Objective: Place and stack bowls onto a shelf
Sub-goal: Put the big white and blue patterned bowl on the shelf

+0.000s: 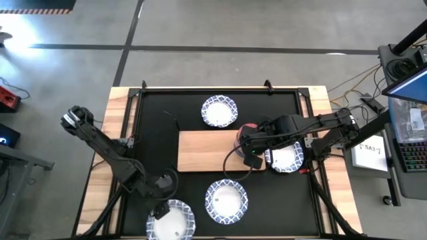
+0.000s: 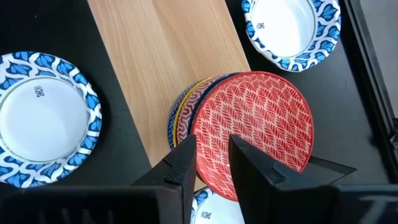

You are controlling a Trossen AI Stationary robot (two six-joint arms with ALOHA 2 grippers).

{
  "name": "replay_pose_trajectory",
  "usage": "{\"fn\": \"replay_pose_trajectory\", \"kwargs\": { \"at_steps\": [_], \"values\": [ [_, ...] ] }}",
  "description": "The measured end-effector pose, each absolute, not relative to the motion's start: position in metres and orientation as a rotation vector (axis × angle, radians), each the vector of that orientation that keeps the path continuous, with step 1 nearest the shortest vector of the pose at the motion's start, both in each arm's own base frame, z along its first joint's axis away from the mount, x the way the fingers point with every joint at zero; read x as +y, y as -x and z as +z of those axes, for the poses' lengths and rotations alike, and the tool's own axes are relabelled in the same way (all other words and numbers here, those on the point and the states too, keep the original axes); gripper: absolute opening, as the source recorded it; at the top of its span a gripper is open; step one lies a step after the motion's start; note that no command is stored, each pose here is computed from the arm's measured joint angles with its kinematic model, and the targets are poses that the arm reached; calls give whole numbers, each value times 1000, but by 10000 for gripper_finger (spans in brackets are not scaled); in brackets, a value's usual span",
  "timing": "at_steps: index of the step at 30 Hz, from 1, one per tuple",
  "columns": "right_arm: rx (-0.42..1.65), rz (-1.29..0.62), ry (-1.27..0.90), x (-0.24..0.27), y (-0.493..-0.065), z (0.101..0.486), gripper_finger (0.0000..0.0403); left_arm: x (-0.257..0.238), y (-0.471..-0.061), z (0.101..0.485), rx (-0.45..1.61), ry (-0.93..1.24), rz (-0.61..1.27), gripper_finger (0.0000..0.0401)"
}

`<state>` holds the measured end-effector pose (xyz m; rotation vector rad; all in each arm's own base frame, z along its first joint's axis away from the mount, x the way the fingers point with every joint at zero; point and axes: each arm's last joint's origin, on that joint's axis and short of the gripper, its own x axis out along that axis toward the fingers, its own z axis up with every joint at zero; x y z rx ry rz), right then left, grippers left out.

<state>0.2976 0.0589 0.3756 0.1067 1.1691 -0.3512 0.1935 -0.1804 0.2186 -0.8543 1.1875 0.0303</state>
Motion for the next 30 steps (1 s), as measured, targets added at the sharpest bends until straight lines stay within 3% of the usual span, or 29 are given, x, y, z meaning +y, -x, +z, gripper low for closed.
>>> {"fn": "replay_pose_trajectory", "kwargs": {
  "at_steps": [10, 25, 30],
  "values": [
    [1168, -345, -97, 59, -298, 376, 80, -169, -219, 263, 918, 621, 48, 1],
    [1174, -333, -80, 59, -298, 376, 86, -106, -264, 269, 824, 497, 35, 0],
    [1175, -333, -79, 59, -298, 376, 79, -107, -264, 271, 844, 509, -45, 0]
  ]
}}
